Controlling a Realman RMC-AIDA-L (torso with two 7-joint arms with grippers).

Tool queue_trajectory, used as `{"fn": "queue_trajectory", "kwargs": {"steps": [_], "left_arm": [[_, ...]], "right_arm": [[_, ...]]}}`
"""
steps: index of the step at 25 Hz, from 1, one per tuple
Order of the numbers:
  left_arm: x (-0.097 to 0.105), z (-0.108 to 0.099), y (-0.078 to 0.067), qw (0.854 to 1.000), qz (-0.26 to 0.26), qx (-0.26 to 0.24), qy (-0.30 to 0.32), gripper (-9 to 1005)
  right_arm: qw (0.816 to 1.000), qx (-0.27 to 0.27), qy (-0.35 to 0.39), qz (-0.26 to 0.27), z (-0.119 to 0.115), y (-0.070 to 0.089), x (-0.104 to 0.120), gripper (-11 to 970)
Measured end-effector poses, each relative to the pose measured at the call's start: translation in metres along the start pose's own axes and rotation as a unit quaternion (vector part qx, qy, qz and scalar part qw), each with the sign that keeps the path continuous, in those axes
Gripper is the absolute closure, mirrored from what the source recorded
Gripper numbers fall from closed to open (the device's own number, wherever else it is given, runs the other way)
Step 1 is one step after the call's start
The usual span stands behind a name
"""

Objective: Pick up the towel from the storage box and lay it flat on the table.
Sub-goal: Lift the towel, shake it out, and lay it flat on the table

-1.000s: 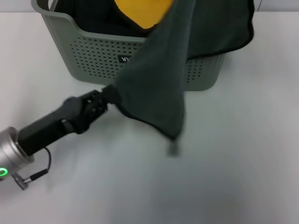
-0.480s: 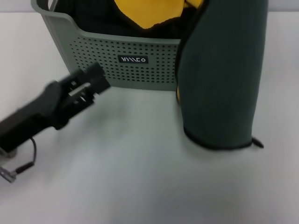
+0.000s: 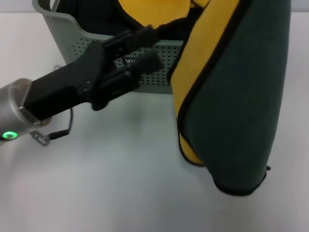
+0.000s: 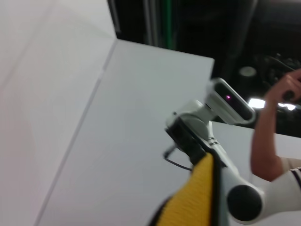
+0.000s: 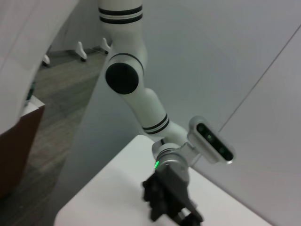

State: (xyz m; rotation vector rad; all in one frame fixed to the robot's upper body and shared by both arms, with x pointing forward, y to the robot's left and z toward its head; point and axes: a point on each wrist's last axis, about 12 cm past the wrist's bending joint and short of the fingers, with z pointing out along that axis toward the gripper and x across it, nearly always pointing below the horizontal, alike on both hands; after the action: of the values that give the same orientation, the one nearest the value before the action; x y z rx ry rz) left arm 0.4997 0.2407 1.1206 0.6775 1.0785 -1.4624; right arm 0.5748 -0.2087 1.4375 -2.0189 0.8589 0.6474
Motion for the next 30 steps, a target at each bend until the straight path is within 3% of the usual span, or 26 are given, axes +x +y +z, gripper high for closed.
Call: {"fn": "queue_trajectory", "kwargs": {"steps": [7,18,30], "left_arm": [[-0.003,0.025,0.005,0.998,0.003,0.055,0.012,454],[-0.011,0.029,0.013,0.998,0.045,0.04,-0.005,466],[-0.001,0.045,0.01,0.995,0.022,0.088,0.034,480]], "right_arm": [[1.0,0.004,0.0,-0.016,0.002,-0.006,-0.007,938],[0.998,-0.015,0.018,-0.057,0.006,-0.007,-0.023,936],[0.996,0.046,0.021,-0.071,0.009,-0.022,-0.024,934]]}}
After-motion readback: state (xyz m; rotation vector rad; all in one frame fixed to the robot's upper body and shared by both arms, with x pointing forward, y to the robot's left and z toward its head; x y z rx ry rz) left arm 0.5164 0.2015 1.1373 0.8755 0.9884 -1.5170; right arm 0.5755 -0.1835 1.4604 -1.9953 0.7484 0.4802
